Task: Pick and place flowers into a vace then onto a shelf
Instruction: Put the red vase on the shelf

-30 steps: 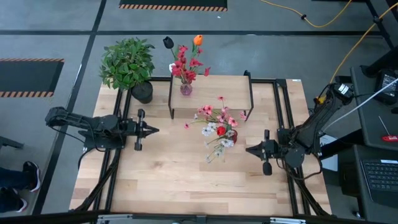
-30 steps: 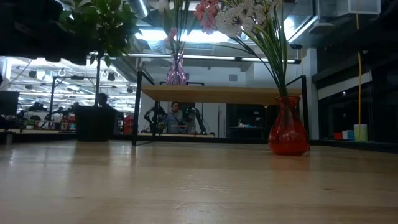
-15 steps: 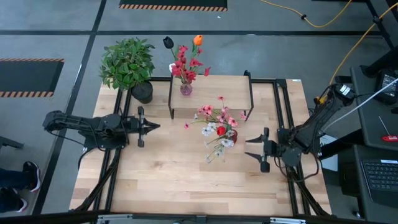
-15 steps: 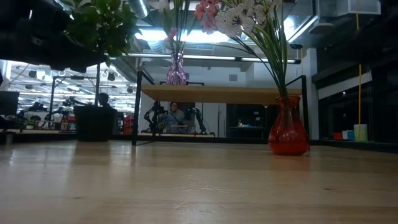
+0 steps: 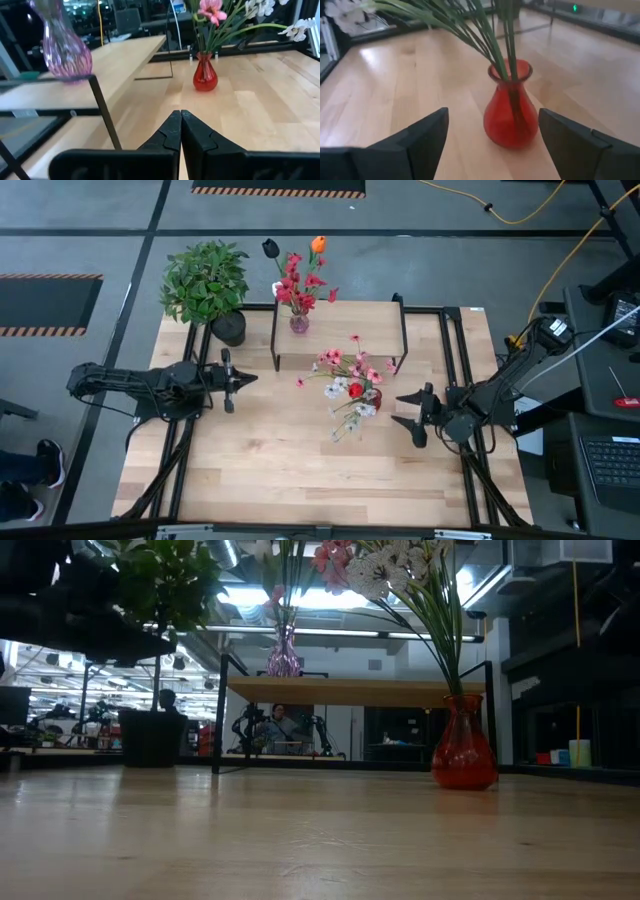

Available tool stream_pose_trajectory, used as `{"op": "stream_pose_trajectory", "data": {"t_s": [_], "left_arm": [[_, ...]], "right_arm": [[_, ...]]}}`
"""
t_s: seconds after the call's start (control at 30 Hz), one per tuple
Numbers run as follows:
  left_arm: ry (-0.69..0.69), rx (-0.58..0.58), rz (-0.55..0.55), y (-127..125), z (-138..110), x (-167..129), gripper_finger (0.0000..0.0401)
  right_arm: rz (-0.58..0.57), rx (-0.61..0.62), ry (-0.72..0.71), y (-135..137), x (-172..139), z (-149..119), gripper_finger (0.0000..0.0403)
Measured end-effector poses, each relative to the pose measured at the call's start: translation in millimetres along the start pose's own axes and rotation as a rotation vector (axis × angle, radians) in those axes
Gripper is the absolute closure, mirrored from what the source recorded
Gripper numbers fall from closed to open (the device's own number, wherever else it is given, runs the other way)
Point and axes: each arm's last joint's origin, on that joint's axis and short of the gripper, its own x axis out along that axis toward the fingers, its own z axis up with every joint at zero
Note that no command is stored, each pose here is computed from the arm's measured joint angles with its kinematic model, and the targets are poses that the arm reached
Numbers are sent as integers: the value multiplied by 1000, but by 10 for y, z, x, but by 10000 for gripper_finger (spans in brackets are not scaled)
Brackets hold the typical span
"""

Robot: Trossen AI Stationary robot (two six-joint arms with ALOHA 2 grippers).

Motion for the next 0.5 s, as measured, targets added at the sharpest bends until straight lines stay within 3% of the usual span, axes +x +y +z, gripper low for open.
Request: {"op": "stream_pose_trajectory", "data": {"t_s": [0.3, 0.5], "left_arm": [[23, -70, -20, -8, -23, 0, 399], [23, -71, -20, -8, -23, 0, 398]], "right_arm": [[-71, -99, -45, -64, 120, 31, 100], [-67, -70, 7, -100, 231, 2, 101]]}}
